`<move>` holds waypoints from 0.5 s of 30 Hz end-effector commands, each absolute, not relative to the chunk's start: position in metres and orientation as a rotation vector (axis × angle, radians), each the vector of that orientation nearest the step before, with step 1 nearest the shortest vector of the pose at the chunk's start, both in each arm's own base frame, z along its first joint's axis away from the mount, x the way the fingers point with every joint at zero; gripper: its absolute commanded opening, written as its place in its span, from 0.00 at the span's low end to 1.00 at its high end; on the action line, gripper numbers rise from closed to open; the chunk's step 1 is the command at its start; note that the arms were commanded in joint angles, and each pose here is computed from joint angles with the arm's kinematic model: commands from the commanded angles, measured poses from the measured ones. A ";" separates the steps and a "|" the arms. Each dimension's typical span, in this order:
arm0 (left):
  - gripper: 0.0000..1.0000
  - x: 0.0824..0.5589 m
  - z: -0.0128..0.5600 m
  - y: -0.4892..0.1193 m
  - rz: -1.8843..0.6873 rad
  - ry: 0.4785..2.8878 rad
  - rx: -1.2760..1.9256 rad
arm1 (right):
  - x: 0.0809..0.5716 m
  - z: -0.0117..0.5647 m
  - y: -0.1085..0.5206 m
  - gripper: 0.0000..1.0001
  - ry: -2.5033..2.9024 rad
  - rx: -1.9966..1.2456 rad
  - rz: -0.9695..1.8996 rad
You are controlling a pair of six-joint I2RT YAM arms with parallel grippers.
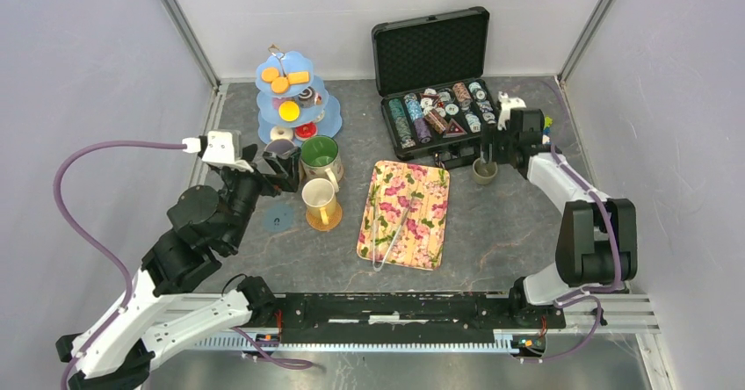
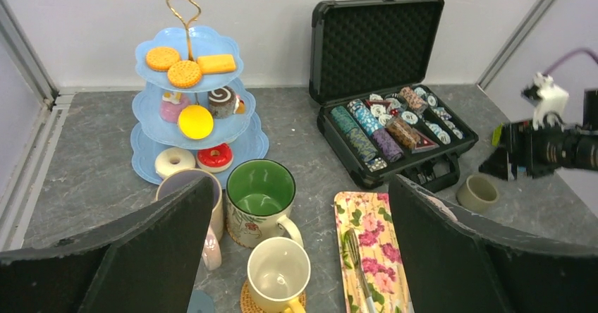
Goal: Serve the afternoon tea
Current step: Pick up the cup at the center of the board.
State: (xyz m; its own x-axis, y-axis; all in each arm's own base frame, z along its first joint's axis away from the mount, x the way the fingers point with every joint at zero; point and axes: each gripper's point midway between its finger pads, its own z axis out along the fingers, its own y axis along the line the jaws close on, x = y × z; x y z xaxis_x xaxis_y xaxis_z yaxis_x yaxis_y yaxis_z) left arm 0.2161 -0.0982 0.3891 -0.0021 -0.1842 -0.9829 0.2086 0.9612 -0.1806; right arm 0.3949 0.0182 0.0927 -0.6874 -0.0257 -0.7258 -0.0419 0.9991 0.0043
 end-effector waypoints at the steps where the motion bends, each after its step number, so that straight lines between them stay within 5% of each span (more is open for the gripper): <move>1: 0.99 0.215 0.402 -0.108 -0.348 1.540 0.064 | 0.394 0.108 0.031 0.76 2.343 -0.578 -0.012; 15: 1.00 0.214 0.403 -0.110 -0.348 1.543 0.087 | 0.409 0.108 0.040 0.59 2.113 -1.304 -0.075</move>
